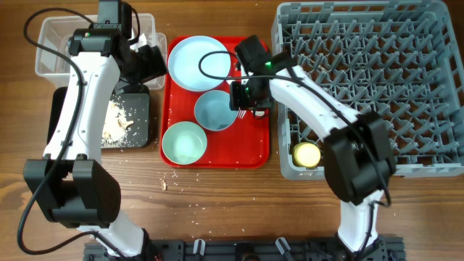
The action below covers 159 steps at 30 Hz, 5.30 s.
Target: Sort waste into correct bins and load items into the dishwasher rack
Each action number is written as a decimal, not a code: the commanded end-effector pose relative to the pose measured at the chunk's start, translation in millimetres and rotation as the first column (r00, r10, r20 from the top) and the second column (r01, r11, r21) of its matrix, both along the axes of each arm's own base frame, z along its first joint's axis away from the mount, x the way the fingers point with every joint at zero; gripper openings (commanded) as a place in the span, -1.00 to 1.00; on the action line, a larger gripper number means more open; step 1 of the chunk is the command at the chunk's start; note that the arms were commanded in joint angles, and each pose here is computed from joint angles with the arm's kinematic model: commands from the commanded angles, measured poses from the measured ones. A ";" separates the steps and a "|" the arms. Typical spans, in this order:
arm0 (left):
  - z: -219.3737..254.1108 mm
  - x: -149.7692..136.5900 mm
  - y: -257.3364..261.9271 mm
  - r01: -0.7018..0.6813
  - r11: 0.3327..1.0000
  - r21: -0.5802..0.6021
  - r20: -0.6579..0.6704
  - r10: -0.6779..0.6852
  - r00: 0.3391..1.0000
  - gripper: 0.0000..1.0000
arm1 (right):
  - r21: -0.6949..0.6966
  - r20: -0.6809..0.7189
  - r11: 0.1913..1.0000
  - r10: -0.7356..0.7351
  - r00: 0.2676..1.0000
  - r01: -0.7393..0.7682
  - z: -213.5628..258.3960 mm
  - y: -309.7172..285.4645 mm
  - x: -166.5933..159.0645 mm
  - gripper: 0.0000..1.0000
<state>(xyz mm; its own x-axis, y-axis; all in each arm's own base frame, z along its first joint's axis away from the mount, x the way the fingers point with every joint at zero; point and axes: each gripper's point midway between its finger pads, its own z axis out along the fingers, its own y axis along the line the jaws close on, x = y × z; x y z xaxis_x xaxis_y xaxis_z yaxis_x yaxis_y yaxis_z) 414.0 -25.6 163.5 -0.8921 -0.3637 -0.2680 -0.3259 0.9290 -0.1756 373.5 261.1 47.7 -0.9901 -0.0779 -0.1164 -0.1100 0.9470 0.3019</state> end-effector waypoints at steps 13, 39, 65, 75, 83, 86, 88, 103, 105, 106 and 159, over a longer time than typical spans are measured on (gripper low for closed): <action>0.5 1.4 2.6 -0.013 1.000 0.006 0.002 0.013 1.000 1.00 | -0.004 0.028 0.999 -0.037 0.999 0.037 8.0 -6.8 11.5 -0.91; 18.6 12.8 55.6 -0.132 0.986 0.098 0.081 0.125 0.989 1.00 | -0.656 0.738 0.457 0.224 0.636 0.600 222.8 -238.9 141.9 -0.91; 18.6 12.8 55.6 -0.133 0.986 0.098 0.081 0.125 0.989 1.00 | -0.891 0.441 0.335 0.485 0.755 0.306 118.5 -186.8 172.8 -0.38; 18.6 12.8 55.6 -0.133 0.986 0.098 0.081 0.125 0.989 1.00 | -0.876 0.447 0.422 0.526 0.723 0.234 103.1 -141.6 162.8 -0.08; 18.6 12.8 55.6 -0.133 0.986 0.098 0.081 0.125 0.989 1.00 | -0.823 0.534 0.491 0.500 0.681 0.285 128.9 -132.9 162.5 0.04; 18.6 12.8 55.6 -0.132 0.986 0.098 0.081 0.125 0.989 1.00 | -0.714 0.651 0.629 0.435 0.622 0.308 158.6 -121.2 159.1 0.14; 18.6 12.8 55.6 -0.132 0.986 0.098 0.081 0.125 0.989 0.99 | -0.613 0.699 0.759 0.392 0.598 0.219 169.5 -100.9 149.4 0.16; 18.6 12.8 55.6 -0.133 0.986 0.098 0.081 0.125 0.989 1.00 | 0.282 0.159 0.924 0.221 0.962 -0.259 74.5 64.7 -32.9 0.23; 18.6 12.8 55.6 -0.133 0.986 0.098 0.081 0.125 0.989 1.00 | 0.201 0.091 0.958 0.189 0.978 -0.204 43.5 68.3 -44.3 0.15; 18.6 12.8 55.6 -0.132 0.986 0.098 0.081 0.125 0.989 1.00 | 0.172 0.066 0.965 0.188 0.980 -0.197 30.2 71.7 -51.0 0.14; 18.6 12.8 55.6 -0.133 0.986 0.098 0.081 0.125 0.989 1.00 | -0.974 0.194 0.181 0.332 0.923 0.139 143.9 -243.9 44.4 -0.91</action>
